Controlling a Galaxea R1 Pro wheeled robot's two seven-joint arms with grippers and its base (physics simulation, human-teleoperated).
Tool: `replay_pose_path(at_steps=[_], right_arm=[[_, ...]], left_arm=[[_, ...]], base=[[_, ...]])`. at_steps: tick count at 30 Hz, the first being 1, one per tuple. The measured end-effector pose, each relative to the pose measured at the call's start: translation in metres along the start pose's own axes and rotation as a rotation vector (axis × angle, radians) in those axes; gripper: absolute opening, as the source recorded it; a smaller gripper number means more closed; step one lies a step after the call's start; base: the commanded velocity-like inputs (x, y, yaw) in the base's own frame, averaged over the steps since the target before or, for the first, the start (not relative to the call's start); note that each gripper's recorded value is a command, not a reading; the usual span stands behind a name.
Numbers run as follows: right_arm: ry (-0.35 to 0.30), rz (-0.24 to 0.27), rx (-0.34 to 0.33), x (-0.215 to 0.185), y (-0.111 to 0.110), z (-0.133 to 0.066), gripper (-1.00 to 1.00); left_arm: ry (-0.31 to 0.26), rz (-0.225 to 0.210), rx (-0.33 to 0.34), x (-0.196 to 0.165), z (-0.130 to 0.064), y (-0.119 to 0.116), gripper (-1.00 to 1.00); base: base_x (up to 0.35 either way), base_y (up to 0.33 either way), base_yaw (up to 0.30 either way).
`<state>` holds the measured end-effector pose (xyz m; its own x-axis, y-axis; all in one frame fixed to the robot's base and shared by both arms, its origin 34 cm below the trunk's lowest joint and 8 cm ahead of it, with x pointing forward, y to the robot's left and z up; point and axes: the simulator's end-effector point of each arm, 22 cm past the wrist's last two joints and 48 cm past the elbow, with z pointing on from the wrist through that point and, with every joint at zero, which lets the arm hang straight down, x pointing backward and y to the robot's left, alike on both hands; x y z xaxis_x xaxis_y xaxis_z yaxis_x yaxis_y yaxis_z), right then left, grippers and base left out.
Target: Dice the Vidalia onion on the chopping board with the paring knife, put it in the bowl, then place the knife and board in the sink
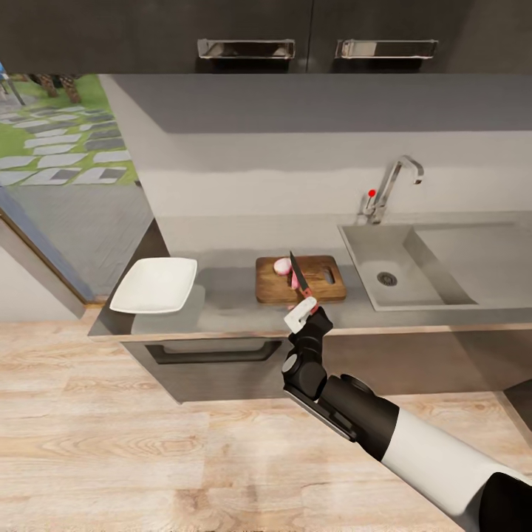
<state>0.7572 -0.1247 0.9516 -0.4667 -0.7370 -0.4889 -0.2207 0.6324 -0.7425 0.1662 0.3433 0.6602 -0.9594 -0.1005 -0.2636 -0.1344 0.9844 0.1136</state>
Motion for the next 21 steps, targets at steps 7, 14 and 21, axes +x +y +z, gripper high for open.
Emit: replay_pose_path(at_steps=[7,14,21], right_arm=[[-0.003,-0.013,0.008,0.001,0.001,0.001,-1.00],[-0.008,0.000,-0.005,-0.001,0.003,0.000,-1.00],[0.023,0.027,-0.047,0.009,0.016,0.004,-1.00]], left_arm=[[0.011,0.002,-0.001,0.004,0.000,0.000,1.00],[0.014,0.002,-0.001,0.005,-0.001,0.001,1.00],[0.017,0.002,-0.002,0.006,-0.001,0.001,1.00]], base=[[0.000,0.000,0.000],[0.000,0.000,0.000],[0.000,0.000,0.000]])
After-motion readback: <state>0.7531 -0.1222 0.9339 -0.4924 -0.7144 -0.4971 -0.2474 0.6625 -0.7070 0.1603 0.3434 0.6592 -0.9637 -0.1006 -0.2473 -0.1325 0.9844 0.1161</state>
